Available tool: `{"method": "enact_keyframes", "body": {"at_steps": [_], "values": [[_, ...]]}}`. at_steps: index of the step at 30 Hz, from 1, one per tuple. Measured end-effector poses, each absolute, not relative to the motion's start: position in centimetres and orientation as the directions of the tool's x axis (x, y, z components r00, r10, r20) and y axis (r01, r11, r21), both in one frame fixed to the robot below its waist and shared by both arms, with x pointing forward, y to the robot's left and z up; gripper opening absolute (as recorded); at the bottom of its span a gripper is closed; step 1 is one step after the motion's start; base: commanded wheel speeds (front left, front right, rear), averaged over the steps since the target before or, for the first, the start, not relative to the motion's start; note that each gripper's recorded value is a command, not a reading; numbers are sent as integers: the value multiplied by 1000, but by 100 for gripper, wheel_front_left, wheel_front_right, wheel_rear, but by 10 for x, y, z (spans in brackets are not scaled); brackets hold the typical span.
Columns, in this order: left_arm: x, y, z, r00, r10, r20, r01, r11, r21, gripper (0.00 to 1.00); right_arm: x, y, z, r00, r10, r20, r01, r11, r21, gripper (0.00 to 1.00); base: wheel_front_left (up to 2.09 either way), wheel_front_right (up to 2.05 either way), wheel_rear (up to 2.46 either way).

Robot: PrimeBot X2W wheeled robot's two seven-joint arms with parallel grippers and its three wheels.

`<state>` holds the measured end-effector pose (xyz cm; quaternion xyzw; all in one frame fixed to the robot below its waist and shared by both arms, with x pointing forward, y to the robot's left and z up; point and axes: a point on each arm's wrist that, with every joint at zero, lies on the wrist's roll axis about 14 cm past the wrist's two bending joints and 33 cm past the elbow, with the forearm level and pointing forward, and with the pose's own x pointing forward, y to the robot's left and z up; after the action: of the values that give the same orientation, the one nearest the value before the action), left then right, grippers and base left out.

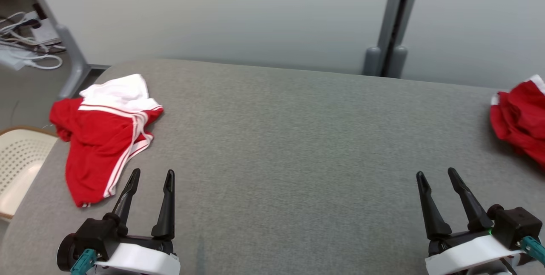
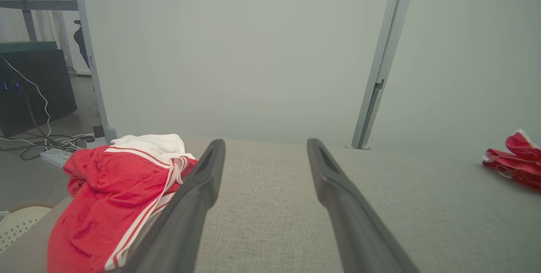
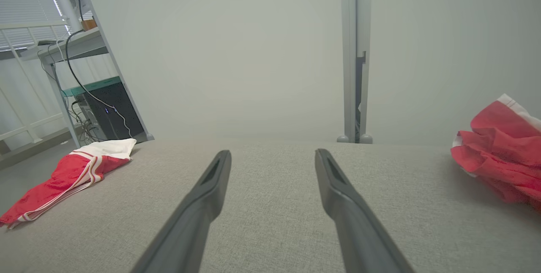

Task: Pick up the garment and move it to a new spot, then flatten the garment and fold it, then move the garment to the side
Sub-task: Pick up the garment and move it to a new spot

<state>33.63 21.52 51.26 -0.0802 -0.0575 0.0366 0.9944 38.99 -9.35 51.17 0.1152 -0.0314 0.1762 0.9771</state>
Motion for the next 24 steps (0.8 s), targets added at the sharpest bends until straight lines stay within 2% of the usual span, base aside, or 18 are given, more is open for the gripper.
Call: {"method": "enact_keyframes", "body": {"at_steps": [11,24], "values": [[308,257,511,969,228,100,-209,964,-166,100,397,-26,512,856,507,104,-516,825,230,100,0,0,0],[269,290,507,929,359,89,-340,923,-178,100,385,35,512,753,651,100,-653,719,237,100,0,0,0]]}}
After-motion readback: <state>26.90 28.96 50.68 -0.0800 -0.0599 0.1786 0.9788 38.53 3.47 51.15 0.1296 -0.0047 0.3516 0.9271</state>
